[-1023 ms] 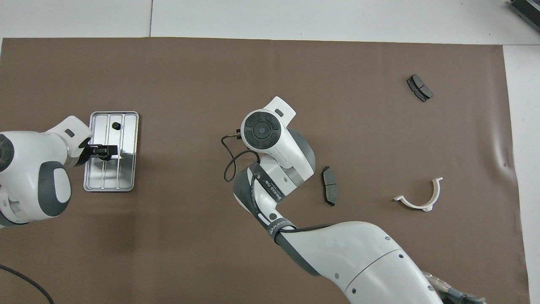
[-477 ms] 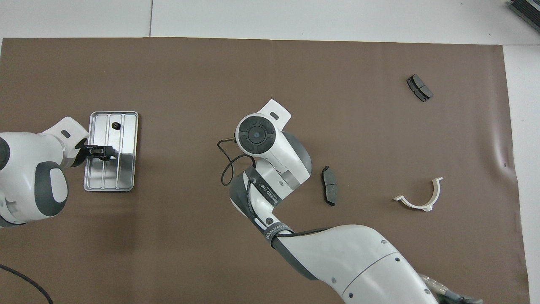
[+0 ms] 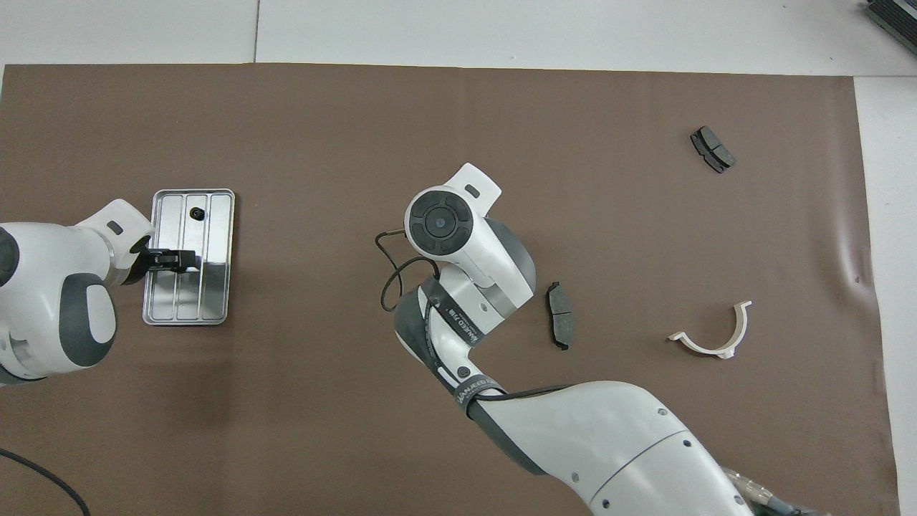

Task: Place bearing gear from tray to pile
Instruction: 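Hold the bearing with the right gripper while the left gripper grasps another, then move the right gripper to the pad while the left gripper lifts another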

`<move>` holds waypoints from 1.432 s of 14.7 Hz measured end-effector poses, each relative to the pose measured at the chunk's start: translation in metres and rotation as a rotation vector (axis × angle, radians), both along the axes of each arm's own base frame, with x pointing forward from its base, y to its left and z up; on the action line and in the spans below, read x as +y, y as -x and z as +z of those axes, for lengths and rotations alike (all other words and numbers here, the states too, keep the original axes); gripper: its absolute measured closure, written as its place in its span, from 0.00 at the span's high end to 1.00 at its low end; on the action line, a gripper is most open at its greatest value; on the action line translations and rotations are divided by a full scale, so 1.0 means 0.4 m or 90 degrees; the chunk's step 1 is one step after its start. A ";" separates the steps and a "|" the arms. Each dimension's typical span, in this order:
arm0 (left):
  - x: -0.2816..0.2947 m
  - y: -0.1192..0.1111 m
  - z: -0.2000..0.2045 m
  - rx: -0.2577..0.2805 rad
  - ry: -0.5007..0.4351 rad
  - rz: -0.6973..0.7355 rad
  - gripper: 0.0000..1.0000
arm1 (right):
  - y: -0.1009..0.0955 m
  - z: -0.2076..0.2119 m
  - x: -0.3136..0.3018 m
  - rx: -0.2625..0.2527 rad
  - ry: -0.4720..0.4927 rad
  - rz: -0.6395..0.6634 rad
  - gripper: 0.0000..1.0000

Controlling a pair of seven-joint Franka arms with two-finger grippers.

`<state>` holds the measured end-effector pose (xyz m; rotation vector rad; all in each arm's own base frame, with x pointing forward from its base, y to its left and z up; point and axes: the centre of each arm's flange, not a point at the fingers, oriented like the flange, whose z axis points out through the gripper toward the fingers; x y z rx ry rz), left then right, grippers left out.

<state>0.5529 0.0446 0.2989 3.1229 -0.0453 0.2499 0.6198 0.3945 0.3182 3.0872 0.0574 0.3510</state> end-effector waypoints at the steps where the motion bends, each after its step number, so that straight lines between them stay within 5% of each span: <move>1: -0.001 0.001 -0.001 0.003 0.001 -0.001 0.74 | -0.030 0.050 -0.057 -0.006 -0.002 -0.024 0.33; 4: -0.009 0.007 -0.009 0.013 0.002 -0.004 0.67 | -0.112 0.218 -0.329 -0.004 0.010 -0.057 0.33; 7: -0.016 0.004 0.003 0.009 0.003 -0.007 0.37 | -0.123 0.280 -0.597 0.015 0.030 -0.038 0.33; 13: -0.080 -0.055 0.091 0.003 0.007 -0.038 0.35 | -0.061 0.142 -0.943 0.099 0.003 -0.007 0.33; 17: -0.254 -0.117 0.214 -0.039 0.009 -0.113 0.35 | -0.004 0.028 -1.052 0.082 0.002 0.004 0.33; 21: -0.451 -0.115 0.253 -0.064 0.020 -0.188 0.35 | 0.023 -0.020 -1.054 0.083 0.002 0.005 0.33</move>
